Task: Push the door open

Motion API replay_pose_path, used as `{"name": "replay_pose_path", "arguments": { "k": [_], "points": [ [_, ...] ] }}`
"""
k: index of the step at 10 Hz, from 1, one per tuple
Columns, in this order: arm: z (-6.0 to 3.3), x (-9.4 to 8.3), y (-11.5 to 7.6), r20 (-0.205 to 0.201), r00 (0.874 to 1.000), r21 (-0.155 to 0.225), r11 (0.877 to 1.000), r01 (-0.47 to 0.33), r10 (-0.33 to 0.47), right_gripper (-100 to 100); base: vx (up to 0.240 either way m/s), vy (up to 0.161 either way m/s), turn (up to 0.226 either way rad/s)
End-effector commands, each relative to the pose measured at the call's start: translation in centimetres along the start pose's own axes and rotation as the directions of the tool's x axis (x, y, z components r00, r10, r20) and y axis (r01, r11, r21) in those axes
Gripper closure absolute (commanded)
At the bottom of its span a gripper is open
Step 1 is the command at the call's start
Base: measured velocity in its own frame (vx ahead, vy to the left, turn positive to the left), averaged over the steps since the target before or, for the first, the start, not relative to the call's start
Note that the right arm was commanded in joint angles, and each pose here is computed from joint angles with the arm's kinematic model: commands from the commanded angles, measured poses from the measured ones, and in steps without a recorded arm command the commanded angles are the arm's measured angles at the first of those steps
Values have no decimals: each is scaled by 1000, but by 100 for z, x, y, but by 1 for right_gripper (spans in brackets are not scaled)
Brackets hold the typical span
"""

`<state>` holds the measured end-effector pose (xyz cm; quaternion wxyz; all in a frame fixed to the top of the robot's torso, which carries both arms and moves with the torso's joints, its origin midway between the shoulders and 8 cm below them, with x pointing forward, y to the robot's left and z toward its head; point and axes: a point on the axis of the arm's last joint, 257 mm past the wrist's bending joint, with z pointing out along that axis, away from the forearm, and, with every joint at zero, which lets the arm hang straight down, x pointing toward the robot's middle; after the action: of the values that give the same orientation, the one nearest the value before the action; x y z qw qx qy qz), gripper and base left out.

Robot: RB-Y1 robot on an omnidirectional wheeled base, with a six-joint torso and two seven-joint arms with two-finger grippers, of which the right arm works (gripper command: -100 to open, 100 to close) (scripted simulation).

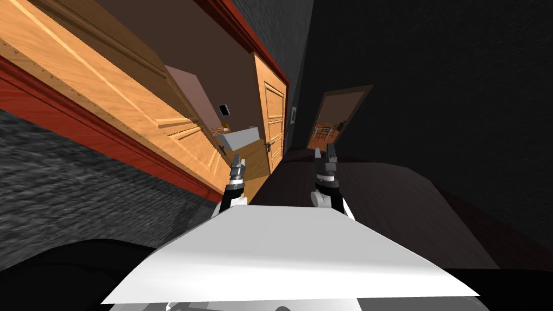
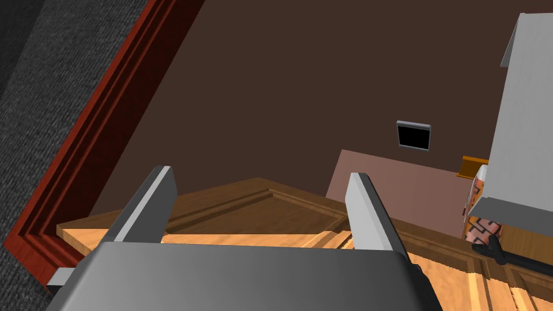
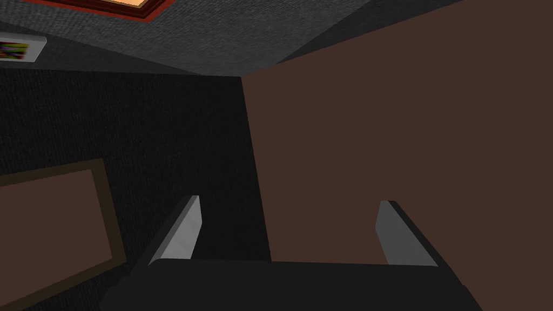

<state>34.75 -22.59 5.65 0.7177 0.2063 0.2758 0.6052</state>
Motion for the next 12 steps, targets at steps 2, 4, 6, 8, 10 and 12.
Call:
{"name": "replay_pose_path", "arguments": {
  "k": [2, 4, 6, 8, 10, 12],
  "points": [
    [23, 212, -127, -31, 997, 23, 997, -73, 73, -100, 194, -32, -9],
    [25, 380, -225, -53, 991, 41, 992, -122, 124, -100, 152, -19, -7],
    [19, 642, -357, -87, 977, 71, 979, -190, 196, -100, 166, -56, -14],
    [12, 785, -420, -105, 967, 88, 971, -224, 232, -100, 126, -31, -3],
    [-7, 1016, -511, -134, 948, 116, 955, -273, 288, -100, 142, -30, -14],
    [-25, 1182, -568, -154, 933, 137, 942, -306, 325, -100, 109, -31, -5]
  ]
}}
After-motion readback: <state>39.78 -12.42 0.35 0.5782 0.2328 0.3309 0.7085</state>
